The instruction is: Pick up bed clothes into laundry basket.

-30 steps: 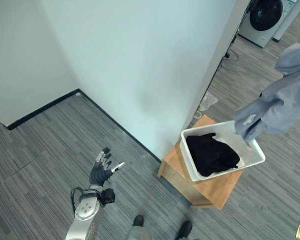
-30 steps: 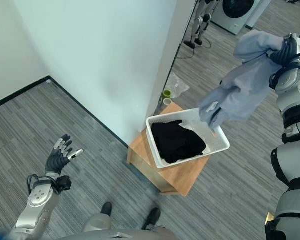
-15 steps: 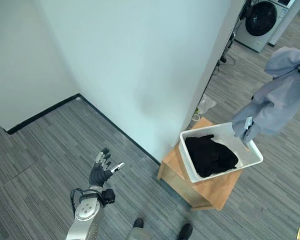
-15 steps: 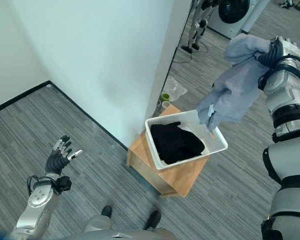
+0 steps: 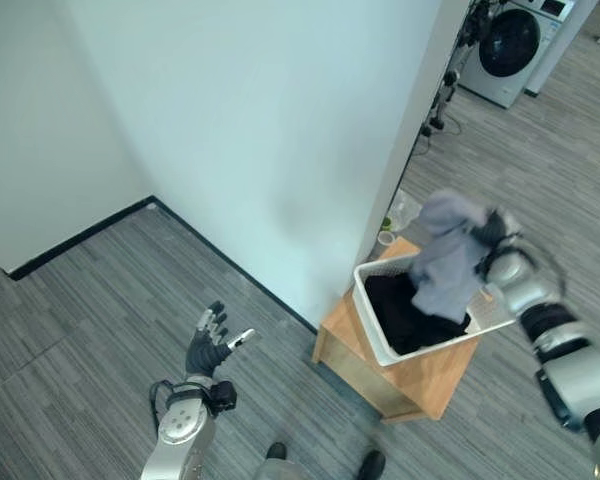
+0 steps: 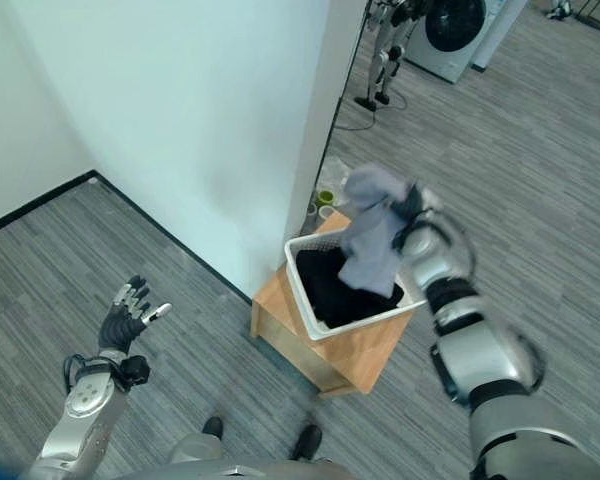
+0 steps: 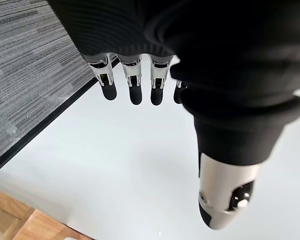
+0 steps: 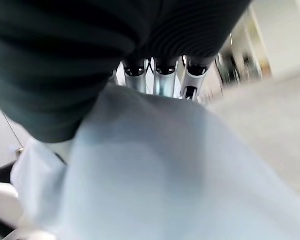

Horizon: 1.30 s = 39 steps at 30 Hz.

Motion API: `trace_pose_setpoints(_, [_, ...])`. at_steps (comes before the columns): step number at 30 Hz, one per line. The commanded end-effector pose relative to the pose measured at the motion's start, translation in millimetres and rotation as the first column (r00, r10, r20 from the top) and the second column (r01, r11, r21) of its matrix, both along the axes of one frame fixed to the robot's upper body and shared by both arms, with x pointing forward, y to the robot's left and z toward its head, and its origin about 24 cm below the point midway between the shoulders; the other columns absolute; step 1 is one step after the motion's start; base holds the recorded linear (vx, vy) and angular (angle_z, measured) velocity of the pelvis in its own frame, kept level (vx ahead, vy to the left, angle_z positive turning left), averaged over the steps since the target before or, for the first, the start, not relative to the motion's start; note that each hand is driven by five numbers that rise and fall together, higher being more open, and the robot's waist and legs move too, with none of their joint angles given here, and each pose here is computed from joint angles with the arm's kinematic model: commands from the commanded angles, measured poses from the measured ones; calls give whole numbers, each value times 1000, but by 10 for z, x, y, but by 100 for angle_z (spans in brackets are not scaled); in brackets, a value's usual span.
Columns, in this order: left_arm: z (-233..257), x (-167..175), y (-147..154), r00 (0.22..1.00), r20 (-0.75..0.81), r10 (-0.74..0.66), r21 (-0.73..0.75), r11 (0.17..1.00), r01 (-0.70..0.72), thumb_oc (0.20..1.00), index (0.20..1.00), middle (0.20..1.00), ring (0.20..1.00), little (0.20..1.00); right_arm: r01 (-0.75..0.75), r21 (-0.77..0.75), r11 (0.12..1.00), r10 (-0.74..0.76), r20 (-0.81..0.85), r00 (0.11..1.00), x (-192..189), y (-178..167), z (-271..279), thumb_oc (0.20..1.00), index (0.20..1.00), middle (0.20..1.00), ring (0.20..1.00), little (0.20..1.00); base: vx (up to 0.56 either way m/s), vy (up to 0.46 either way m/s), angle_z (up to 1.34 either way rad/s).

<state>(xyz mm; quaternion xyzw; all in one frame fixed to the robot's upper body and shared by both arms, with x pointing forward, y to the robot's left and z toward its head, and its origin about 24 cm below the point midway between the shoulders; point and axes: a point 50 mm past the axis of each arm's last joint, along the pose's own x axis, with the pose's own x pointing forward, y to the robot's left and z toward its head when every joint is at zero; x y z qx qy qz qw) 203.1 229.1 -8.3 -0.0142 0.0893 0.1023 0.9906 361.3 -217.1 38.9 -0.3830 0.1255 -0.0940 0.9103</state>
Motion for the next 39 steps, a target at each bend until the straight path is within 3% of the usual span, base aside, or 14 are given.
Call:
trace_pose_setpoints(1, [248, 159, -100, 987, 130, -96, 33, 995, 92, 1000, 1000, 1000, 1000, 1000, 69, -50, 996, -71, -25, 997, 24, -195, 43, 200, 200, 200, 200, 200, 14, -1, 5])
trace_pose_setpoints(3, [231, 166, -106, 987, 121, -108, 34, 994, 104, 1000, 1000, 1000, 1000, 1000, 146, 29, 989, -142, -95, 985, -114, -204, -203, 200, 200, 200, 200, 200, -40, -13, 8])
trace_pose_setpoints(9, [220, 177, -61, 988, 122, -99, 42, 995, 95, 1000, 1000, 1000, 1000, 1000, 261, 71, 963, -256, -77, 964, -159, -460, -149, 200, 200, 200, 200, 200, -61, -25, 15])
trace_pose_setpoints(15, [194, 202, -15, 990, 113, -86, 65, 995, 79, 1000, 1000, 1000, 1000, 1000, 319, 10, 948, -319, 47, 947, -43, -819, 316, 200, 200, 200, 200, 200, -47, -19, 10])
trace_pose_setpoints(22, [250, 290, -11, 986, 155, -69, 62, 996, 60, 1000, 1000, 1000, 1000, 1000, 325, -106, 940, -289, 263, 921, 119, -1085, 1140, 200, 200, 200, 200, 200, -38, -11, -7])
trace_pose_setpoints(23, [253, 302, -21, 985, 158, -71, 57, 996, 63, 1000, 1000, 1000, 1000, 1000, 331, -143, 933, -283, 276, 919, 118, -1123, 1216, 1000, 1000, 1000, 1000, 1000, -5, -15, -13])
trace_pose_setpoints(26, [263, 331, -55, 982, 166, -86, 53, 996, 78, 1000, 1000, 1000, 1000, 1000, 325, -205, 923, -261, 286, 922, 138, -1140, 1339, 1000, 1000, 1000, 1000, 1000, 16, -8, -9])
trace_pose_setpoints(32, [277, 330, -77, 982, 167, -86, 48, 996, 79, 1000, 1000, 1000, 1000, 1000, 290, -117, 950, -244, 302, 922, 176, -978, 1221, 1000, 1000, 1000, 1000, 1000, -21, 31, 5])
trace_pose_setpoints(39, [334, 313, -175, 981, 187, -52, 10, 999, 51, 1000, 1000, 1000, 1000, 1000, 88, 138, 986, -135, 373, 918, 58, -395, 763, 1000, 1000, 1000, 1000, 1000, 64, 44, -12])
